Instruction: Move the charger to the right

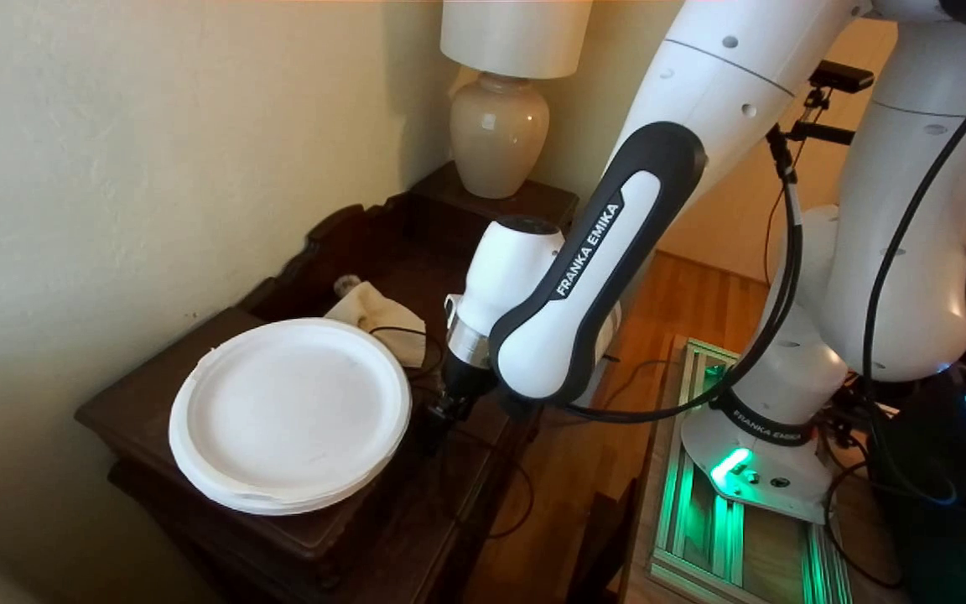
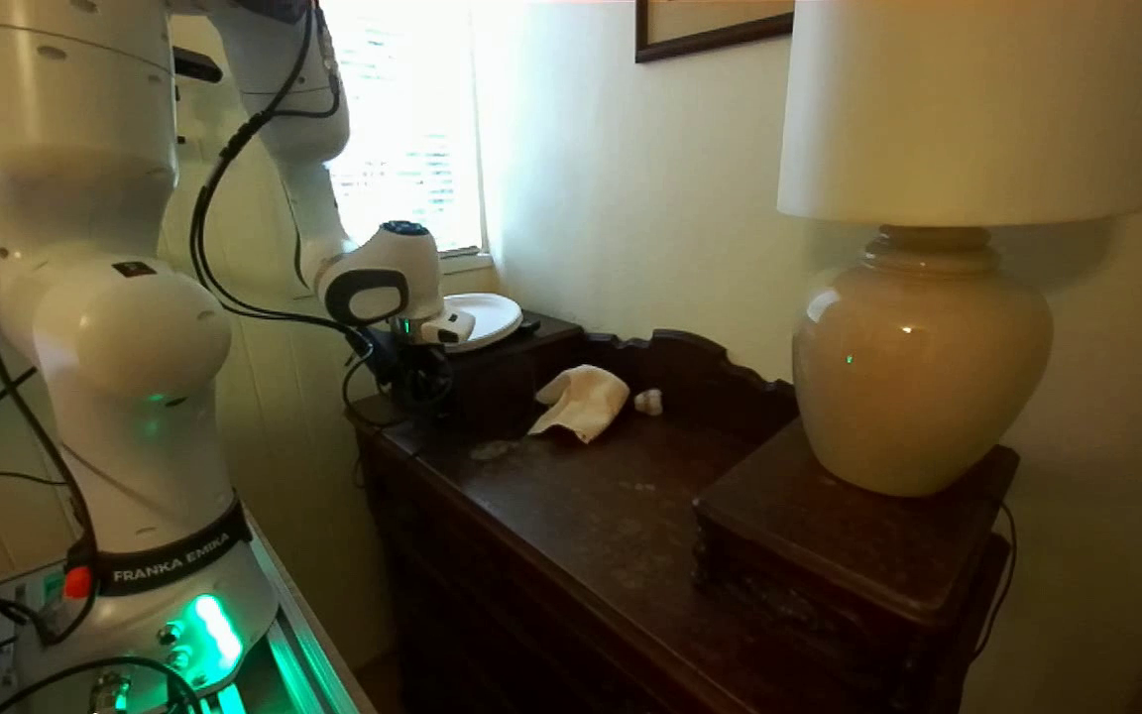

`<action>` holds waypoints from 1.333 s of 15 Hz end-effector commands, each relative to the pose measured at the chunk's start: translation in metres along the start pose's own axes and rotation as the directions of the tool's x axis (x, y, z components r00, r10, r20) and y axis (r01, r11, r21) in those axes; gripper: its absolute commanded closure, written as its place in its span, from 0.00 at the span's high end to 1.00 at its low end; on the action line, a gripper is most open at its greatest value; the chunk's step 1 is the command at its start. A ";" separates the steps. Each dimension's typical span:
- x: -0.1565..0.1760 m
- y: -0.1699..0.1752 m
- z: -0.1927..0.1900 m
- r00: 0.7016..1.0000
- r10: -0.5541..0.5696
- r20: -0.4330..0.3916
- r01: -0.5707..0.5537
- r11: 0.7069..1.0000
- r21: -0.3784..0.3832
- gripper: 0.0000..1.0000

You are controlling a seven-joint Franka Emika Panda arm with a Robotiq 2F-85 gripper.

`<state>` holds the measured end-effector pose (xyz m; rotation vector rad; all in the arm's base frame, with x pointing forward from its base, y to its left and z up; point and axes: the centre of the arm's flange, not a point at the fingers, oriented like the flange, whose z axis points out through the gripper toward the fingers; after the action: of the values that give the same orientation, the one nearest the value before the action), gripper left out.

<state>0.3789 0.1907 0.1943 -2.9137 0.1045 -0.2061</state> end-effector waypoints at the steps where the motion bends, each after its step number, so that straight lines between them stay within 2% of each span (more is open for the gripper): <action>1: 0.000 0.007 0.027 1.000 0.006 0.012 -0.006 1.000 0.003 1.00; 6: -0.004 0.014 0.038 0.999 0.028 0.031 -0.028 0.999 -0.018 1.00; 8: -0.004 0.016 0.040 0.999 0.030 0.030 -0.030 0.999 -0.024 0.72; 13: -0.004 0.018 0.033 0.999 0.032 0.017 -0.032 0.999 -0.033 0.37; 18: -0.012 0.017 0.020 0.999 0.044 0.009 -0.043 0.998 -0.049 0.04; 20: -0.017 0.016 0.013 0.998 0.065 0.008 -0.065 0.996 -0.057 0.01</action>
<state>0.3767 0.1805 0.1616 -2.9439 0.1662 -0.1733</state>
